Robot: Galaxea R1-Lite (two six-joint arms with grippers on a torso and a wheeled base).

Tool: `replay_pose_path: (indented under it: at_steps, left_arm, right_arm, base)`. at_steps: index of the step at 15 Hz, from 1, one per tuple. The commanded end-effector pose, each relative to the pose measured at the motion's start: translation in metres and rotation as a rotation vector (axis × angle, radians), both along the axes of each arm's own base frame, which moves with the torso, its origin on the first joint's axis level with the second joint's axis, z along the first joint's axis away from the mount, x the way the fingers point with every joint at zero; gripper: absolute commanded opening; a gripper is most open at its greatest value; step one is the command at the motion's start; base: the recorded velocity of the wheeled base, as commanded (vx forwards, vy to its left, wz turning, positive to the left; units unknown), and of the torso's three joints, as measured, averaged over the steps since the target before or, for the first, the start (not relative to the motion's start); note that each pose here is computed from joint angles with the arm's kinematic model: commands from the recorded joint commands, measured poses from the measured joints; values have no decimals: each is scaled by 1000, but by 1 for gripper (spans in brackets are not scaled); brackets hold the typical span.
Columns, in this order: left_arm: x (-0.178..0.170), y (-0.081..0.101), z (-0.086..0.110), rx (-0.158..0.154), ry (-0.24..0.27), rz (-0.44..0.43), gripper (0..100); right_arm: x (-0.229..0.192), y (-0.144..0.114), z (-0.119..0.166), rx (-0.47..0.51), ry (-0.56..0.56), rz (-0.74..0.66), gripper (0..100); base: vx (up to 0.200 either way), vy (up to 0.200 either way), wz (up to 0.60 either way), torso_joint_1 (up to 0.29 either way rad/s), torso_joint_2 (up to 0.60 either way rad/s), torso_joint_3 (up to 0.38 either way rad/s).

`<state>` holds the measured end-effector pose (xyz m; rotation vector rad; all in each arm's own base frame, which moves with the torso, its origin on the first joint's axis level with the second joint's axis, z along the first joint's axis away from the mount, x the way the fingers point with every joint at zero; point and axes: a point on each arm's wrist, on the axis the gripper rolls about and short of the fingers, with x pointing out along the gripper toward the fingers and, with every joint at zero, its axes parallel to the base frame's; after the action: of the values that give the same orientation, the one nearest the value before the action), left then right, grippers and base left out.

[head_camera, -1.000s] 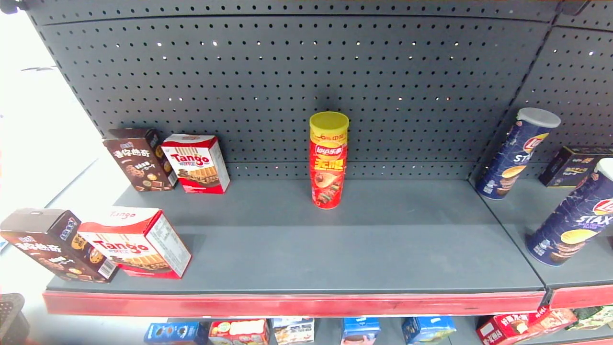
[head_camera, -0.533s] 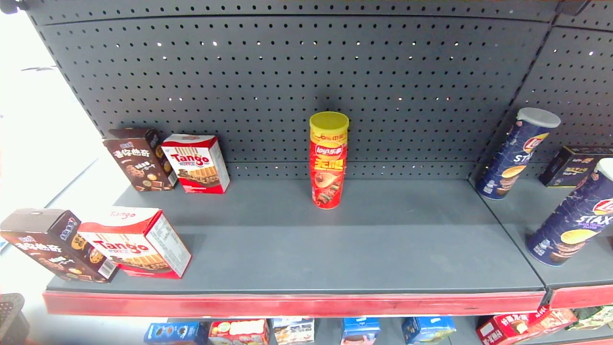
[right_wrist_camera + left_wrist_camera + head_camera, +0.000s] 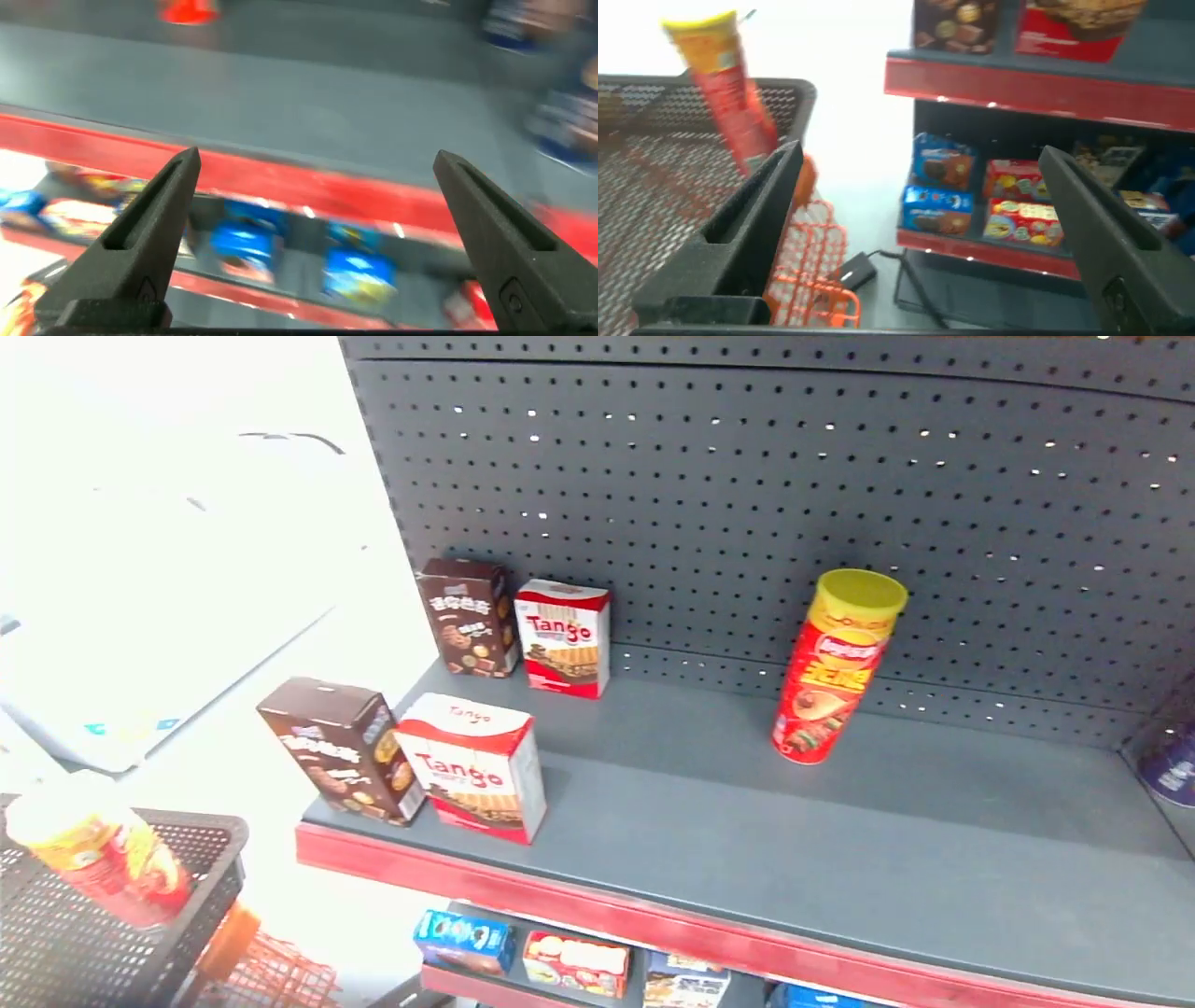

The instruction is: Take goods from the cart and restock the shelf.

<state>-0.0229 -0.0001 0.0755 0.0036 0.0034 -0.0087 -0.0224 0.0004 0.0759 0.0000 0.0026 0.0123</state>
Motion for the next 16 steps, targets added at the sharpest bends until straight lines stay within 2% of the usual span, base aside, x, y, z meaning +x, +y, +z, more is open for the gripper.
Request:
replay_pose_path:
  at_steps: [1,3,16]
  left_arm:
    - [0,0,0,-1,0,0,100]
    - [0,0,0,-1,0,0,100]
    - [0,0,0,1,0,-2,100]
  right_arm:
    - [0,0,0,0,1,0,100]
    - [0,0,0,2,1,0,100]
    - [0,0,0,3,1,-3,100]
  base:
    - [0,0,600,-2,2,-2]
    - [0,0,600,-2,7,2]
    - [0,0,0,0,0,0]
